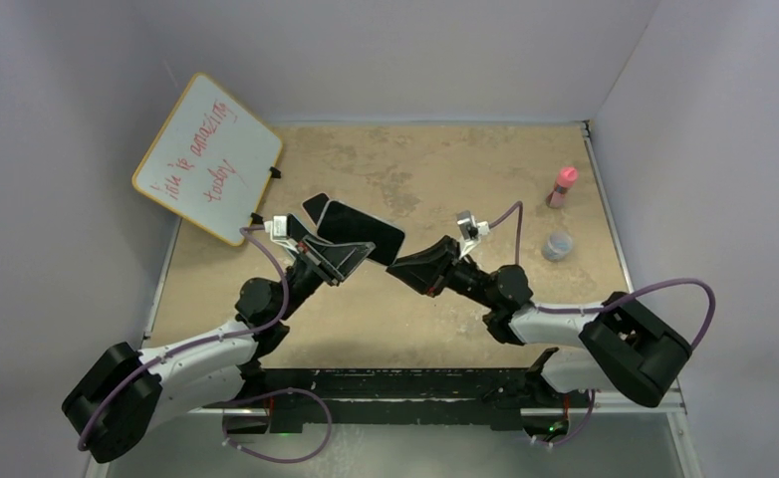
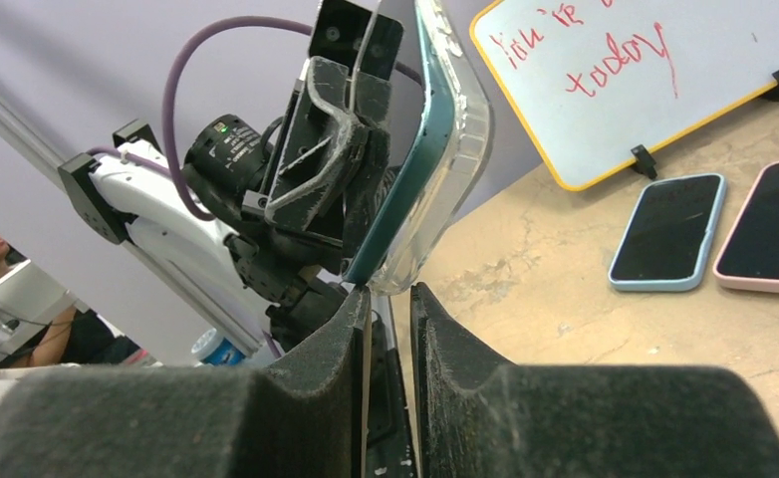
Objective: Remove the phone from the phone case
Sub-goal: Remove the phone case from the phone, then place the phone case at the center of the board.
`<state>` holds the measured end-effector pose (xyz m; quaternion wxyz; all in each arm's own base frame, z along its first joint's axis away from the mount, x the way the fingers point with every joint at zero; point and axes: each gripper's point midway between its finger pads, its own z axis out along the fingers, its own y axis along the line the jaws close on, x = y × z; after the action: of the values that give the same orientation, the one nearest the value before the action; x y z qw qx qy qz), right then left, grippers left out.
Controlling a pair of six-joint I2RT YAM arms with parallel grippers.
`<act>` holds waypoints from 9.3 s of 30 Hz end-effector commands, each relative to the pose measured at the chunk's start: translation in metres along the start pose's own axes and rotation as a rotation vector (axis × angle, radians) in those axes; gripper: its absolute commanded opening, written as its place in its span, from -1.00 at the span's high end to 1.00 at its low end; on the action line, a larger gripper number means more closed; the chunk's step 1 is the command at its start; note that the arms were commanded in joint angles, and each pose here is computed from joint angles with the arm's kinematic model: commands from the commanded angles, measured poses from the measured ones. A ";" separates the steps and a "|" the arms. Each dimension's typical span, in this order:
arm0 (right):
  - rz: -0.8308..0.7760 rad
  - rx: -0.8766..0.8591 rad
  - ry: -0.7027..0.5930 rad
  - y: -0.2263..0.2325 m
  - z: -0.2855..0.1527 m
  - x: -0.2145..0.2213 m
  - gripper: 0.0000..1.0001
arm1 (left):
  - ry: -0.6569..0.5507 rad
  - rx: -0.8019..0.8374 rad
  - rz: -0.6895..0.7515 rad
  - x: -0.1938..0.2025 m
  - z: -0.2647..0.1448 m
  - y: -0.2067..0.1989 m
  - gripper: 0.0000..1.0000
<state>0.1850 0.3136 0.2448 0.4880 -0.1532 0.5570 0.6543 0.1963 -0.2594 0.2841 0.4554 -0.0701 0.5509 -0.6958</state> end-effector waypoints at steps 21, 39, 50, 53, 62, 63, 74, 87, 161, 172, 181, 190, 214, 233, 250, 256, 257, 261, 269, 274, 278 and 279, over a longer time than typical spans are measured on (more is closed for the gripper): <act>-0.130 0.155 -0.186 -0.037 0.004 -0.086 0.55 | 0.424 0.348 0.141 0.063 -0.019 -0.073 1.00; -0.087 -0.171 0.018 0.011 0.021 -0.057 0.36 | 0.405 0.298 0.106 0.065 -0.006 -0.056 1.00; -0.025 -0.228 0.246 0.009 0.015 -0.019 0.37 | 0.464 0.244 0.165 0.066 0.007 -0.036 1.00; -0.006 -0.213 0.296 0.002 0.010 -0.005 0.43 | 0.485 0.150 0.161 0.063 0.008 -0.012 1.00; 0.143 -0.093 0.383 -0.040 0.002 0.035 0.94 | 0.519 -0.184 0.059 0.060 -0.006 0.079 1.00; 0.158 -0.075 0.383 -0.046 0.001 0.038 0.99 | 0.523 -0.214 0.048 0.062 -0.008 0.088 1.00; 0.219 0.035 0.347 -0.081 -0.004 0.060 1.00 | 0.521 -0.544 0.084 0.066 -0.040 0.164 0.13; 0.234 0.186 0.265 -0.119 -0.013 0.071 1.00 | 0.453 -0.824 0.160 0.048 -0.076 0.201 -0.14; -0.123 0.609 0.287 -0.168 -0.032 0.085 1.00 | 0.466 -1.264 0.450 0.059 -0.047 0.220 -0.34; -0.125 0.604 0.298 -0.167 -0.031 0.086 1.00 | 0.433 -1.253 0.403 0.063 -0.043 0.221 -0.40; -0.131 0.606 0.300 -0.167 -0.032 0.086 1.00 | 0.335 -1.242 0.360 0.054 -0.041 0.215 -0.43; -0.133 0.607 0.301 -0.167 -0.032 0.085 1.00 | 0.333 -1.263 0.374 0.054 -0.036 0.221 -0.43; -0.167 0.638 0.290 -0.168 -0.035 0.079 1.00 | 0.411 -1.273 0.400 0.061 -0.041 0.225 0.05; -0.166 0.584 0.264 -0.155 -0.029 0.072 1.00 | 0.381 -1.234 0.358 0.053 -0.073 0.208 0.46; -0.141 0.737 0.276 -0.177 -0.049 0.067 1.00 | 0.346 -1.192 0.407 0.033 -0.063 0.191 1.00; -0.170 0.974 0.202 -0.215 -0.090 0.022 1.00 | 0.334 -1.182 0.473 0.012 -0.065 0.181 1.00; -0.185 1.015 0.188 -0.220 -0.098 0.013 1.00 | 0.335 -1.180 0.488 0.009 -0.065 0.180 1.00; -0.210 1.186 0.124 -0.240 -0.130 -0.026 1.00 | 0.357 -1.168 0.558 0.000 -0.061 0.176 1.00; -0.088 1.423 -0.042 -0.279 -0.195 -0.075 1.00 | 0.406 -1.088 0.662 -0.006 -0.047 0.167 1.00; 0.007 1.352 0.013 -0.302 -0.213 -0.086 1.00 | 0.436 -1.035 0.717 -0.006 -0.039 0.164 1.00; 0.110 1.312 0.131 -0.318 -0.214 -0.076 0.93 | 0.466 -0.998 0.756 -0.004 -0.031 0.164 1.00; 0.119 1.321 0.154 -0.320 -0.215 -0.075 0.88 | 0.473 -0.988 0.763 -0.004 -0.029 0.164 1.00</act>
<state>0.4019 0.0403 0.0451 0.4489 0.2060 0.8574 0.1443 0.2491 -0.2090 0.0938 0.3936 0.0598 0.9110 -0.1078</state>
